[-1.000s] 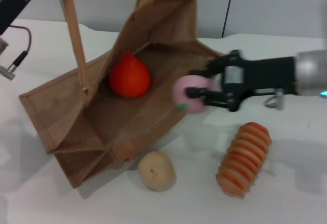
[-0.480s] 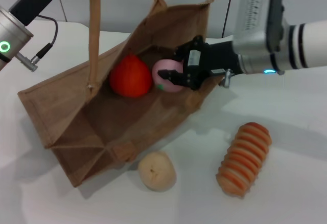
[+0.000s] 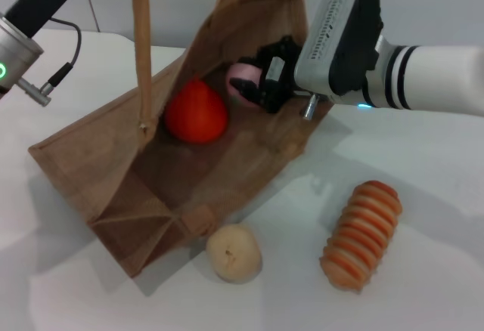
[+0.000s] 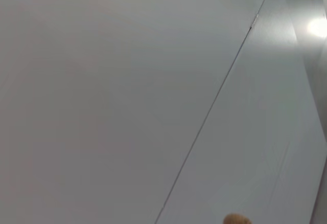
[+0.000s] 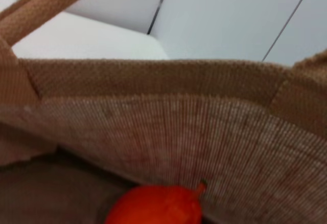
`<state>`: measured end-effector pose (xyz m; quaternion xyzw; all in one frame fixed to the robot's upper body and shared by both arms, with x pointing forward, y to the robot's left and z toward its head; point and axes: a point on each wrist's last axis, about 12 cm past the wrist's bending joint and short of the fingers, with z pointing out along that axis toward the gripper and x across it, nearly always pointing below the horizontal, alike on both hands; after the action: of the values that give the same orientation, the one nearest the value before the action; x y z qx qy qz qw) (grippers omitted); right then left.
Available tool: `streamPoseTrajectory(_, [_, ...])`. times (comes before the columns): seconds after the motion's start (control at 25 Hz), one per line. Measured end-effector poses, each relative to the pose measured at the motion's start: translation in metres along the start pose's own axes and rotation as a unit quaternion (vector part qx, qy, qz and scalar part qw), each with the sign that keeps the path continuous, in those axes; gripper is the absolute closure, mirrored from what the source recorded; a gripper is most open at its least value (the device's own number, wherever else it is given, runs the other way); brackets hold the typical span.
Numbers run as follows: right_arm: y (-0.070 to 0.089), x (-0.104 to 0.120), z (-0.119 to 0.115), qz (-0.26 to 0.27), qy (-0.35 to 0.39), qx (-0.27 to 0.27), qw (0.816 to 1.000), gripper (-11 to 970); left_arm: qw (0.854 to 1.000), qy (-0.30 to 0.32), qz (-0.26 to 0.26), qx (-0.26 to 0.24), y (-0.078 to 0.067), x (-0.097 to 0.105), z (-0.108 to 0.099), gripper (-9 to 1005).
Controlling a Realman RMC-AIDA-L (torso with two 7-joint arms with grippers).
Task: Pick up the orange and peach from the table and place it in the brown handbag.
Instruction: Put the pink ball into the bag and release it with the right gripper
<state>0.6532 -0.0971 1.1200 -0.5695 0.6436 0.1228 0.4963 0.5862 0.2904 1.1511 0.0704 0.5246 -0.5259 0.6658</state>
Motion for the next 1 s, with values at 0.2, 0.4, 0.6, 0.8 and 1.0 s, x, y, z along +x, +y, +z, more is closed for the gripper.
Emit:
streamPoseTrajectory(0.2, [0.002, -0.003, -0.006, -0.003, -0.044, 0.027, 0.999, 642, 1.000, -0.004, 0.000, -0.006, 0.001, -0.001, -0.005, 802])
streamPoseTrajectory(0.4, [0.001, -0.002, -0.009, 0.009, -0.069, 0.039, 0.997, 561, 1.000, -0.004, 0.001, -0.009, 0.001, -0.001, -0.006, 788])
streamPoseTrajectory(0.6, [0.006, -0.002, -0.013, 0.006, -0.092, 0.028, 0.995, 373, 1.000, -0.004, 0.002, -0.013, 0.002, -0.001, -0.008, 775])
streamPoseTrajectory(0.8, [0.013, 0.004, -0.018, 0.017, -0.108, 0.011, 0.994, 226, 1.000, -0.011, 0.006, -0.024, 0.004, -0.003, -0.014, 762])
streamPoseTrajectory(1.0, [0.018, 0.021, -0.034, 0.049, -0.131, 0.007, 0.990, 120, 0.999, -0.022, 0.011, -0.043, 0.006, -0.005, -0.024, 749])
